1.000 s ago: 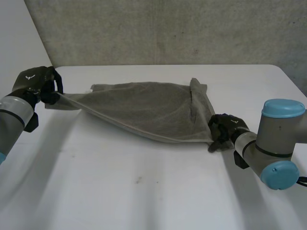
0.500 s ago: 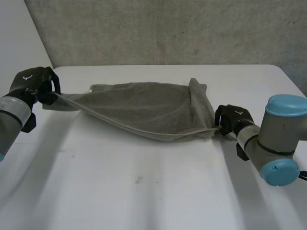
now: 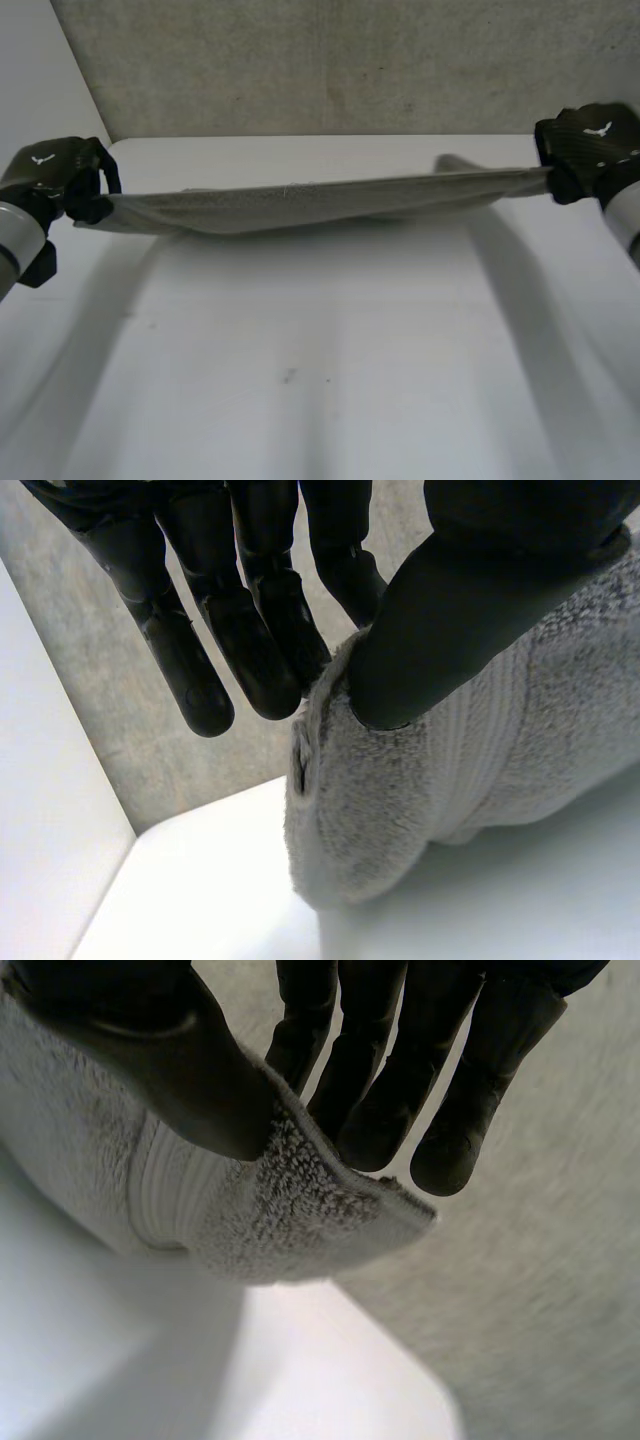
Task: Fold the towel.
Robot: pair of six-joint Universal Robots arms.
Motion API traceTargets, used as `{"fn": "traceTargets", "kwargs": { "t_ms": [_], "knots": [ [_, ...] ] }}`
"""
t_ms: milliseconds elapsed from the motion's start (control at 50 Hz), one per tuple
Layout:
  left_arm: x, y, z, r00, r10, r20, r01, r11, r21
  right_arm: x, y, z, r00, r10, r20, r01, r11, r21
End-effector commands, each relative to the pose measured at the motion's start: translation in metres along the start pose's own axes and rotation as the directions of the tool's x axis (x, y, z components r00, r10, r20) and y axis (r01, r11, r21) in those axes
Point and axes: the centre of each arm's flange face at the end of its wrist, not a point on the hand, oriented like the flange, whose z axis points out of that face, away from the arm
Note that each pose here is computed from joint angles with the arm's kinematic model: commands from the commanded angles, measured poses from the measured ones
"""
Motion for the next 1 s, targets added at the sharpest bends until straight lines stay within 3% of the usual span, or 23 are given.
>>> {"fn": "traceTargets", "kwargs": {
  "t_ms": [20, 100, 300, 540, 700, 1000],
  "knots": [
    [0.005, -0.017, -0.037, 0.989, 0.149, 0.012, -0.149, 0.989, 0.013, 0.012, -0.029, -0.042, 0.966, -0.258, -0.006, 0.258, 0.966, -0.017],
    [0.012, -0.012, -0.058, 0.973, 0.232, -0.008, -0.232, 0.971, -0.051, 0.009, -0.030, -0.065, 0.944, -0.316, 0.095, 0.326, 0.938, -0.115],
    [0.018, 0.007, -0.063, 0.970, 0.236, -0.063, -0.242, 0.963, -0.119, 0.003, -0.036, -0.084, 0.922, -0.346, 0.174, 0.372, 0.916, -0.149],
    [0.028, 0.043, -0.014, 0.964, 0.228, -0.137, -0.246, 0.960, -0.131, -0.020, 0.033, -0.032, 0.887, -0.294, 0.356, 0.402, 0.870, -0.284],
    [0.044, 0.058, 0.033, 0.955, 0.231, -0.187, -0.254, 0.961, -0.111, -0.027, 0.063, 0.018, 0.896, -0.273, 0.350, 0.383, 0.874, -0.298],
    [0.048, 0.084, 0.105, 0.956, 0.258, -0.138, -0.271, 0.958, -0.092, -0.044, 0.077, 0.081, 0.916, -0.295, 0.271, 0.368, 0.886, -0.282]
  ]
}}
